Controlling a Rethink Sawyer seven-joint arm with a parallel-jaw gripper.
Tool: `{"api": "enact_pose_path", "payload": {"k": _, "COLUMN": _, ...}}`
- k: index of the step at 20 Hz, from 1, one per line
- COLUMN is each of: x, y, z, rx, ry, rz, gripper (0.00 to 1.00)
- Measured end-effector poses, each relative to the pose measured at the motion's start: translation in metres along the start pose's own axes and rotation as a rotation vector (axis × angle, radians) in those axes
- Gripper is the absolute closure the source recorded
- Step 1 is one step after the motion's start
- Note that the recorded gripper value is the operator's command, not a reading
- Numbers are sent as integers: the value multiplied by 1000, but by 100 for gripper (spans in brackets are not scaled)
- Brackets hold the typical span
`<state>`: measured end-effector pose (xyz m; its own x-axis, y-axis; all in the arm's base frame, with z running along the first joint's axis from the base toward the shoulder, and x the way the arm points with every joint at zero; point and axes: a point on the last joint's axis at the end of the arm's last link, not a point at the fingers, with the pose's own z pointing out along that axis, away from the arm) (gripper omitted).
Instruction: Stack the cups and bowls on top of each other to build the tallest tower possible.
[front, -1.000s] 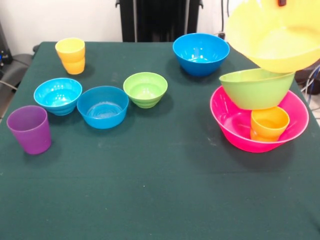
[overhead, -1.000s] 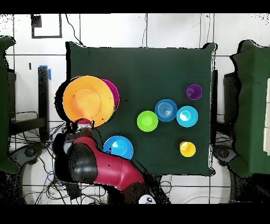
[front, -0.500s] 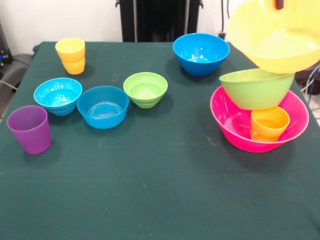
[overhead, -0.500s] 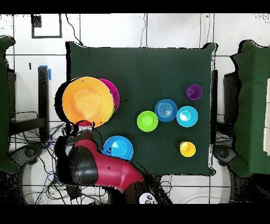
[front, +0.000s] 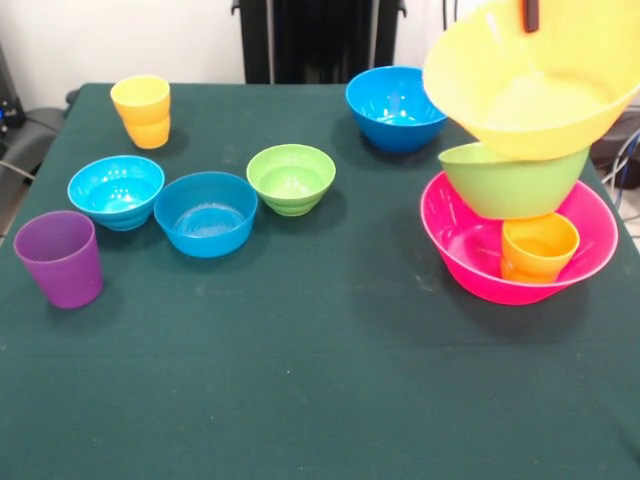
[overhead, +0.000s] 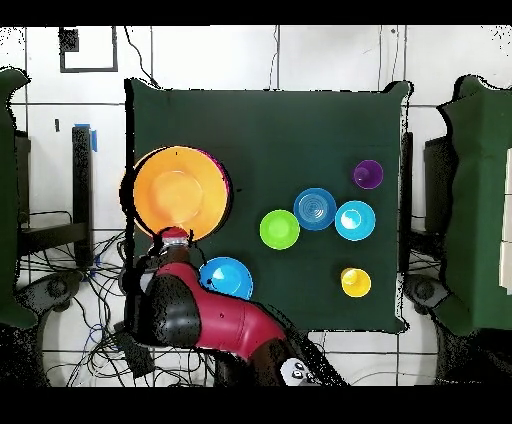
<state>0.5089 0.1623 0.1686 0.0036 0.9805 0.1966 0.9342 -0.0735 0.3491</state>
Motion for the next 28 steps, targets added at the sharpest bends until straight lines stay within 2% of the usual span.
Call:
{"api": "enact_pose_path", "payload": {"k": 8, "x": -5, "y": -6, "z": 8, "rx": 27, "ry": 6, "rz": 17, "gripper": 100}}
{"api": "enact_pose_path", "payload": {"k": 18, "x": 15, "y": -19, "z": 14, "rx": 51, "ry": 25, "rz": -16, "gripper": 100}}
{"api": "enact_pose_path", "payload": {"k": 25, "x": 15, "y": -21, "z": 16, "rx": 58, "ry": 27, "rz": -13, "gripper": 100}}
{"api": "enact_pose_path", "payload": {"k": 26, "x": 15, "y": -23, "z": 18, "rx": 64, "ry": 29, "rz": -11, "gripper": 0}}
{"api": "enact_pose_path", "payload": {"k": 28, "x": 15, "y": -23, "z": 19, "rx": 67, "ry": 29, "rz": -10, "gripper": 0}}
